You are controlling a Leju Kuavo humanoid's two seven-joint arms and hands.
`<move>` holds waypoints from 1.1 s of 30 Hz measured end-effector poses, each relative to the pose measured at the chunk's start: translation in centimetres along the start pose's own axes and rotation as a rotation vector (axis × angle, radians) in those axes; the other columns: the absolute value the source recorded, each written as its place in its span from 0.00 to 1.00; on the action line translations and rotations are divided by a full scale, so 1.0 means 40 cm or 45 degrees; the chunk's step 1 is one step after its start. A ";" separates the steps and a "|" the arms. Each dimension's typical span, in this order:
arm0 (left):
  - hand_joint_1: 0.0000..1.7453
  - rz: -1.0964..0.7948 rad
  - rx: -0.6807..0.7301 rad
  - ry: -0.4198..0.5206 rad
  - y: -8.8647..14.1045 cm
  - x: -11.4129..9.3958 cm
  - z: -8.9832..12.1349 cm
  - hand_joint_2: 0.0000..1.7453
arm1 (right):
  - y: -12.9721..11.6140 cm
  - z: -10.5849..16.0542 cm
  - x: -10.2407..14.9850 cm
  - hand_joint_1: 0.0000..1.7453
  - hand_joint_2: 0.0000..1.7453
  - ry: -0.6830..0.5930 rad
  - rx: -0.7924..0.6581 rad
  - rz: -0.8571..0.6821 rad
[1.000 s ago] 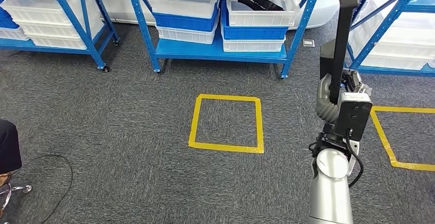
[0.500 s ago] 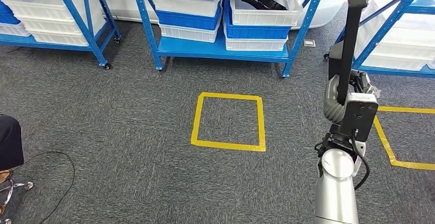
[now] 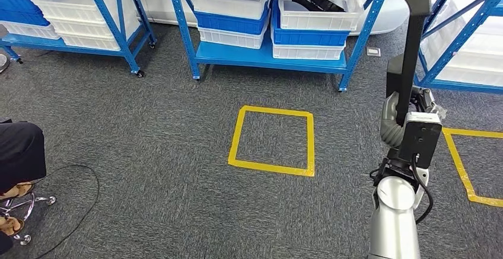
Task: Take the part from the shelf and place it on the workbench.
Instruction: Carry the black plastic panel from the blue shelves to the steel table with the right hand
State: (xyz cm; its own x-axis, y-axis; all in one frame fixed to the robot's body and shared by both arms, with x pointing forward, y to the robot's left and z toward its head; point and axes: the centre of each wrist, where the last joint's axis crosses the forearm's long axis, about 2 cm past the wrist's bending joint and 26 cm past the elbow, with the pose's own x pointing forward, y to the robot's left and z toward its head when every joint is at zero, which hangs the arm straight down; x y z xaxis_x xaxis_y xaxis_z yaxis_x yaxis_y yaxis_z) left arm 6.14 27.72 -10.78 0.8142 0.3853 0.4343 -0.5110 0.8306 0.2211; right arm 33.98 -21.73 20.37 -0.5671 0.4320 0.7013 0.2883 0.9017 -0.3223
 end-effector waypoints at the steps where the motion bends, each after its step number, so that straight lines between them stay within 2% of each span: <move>1: 0.00 0.001 0.001 0.001 0.000 0.000 0.000 1.00 | 0.000 0.000 0.000 1.00 1.00 0.001 0.000 -0.001; 12: 0.00 0.018 0.019 0.002 -0.002 0.005 -0.001 1.00 | 0.005 0.000 -0.009 1.00 1.00 0.015 0.004 -0.012; 23: 0.00 0.058 0.060 0.053 -0.009 -0.003 0.005 1.00 | 0.023 0.002 -0.025 1.00 1.00 0.049 0.037 -0.031; 33: 0.00 0.084 0.103 0.082 -0.002 -0.007 0.005 1.00 | 0.044 -0.014 -0.010 1.00 1.00 0.032 0.030 -0.051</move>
State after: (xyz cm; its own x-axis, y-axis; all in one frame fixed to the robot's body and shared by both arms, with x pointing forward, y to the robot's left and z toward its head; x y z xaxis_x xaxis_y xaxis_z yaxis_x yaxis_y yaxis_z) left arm 5.89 27.47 -10.76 0.7925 0.4655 0.3941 -0.5828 0.7683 0.2647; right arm 35.16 -20.32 19.86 -0.5581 0.3954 0.7295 0.2477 0.9185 -0.3083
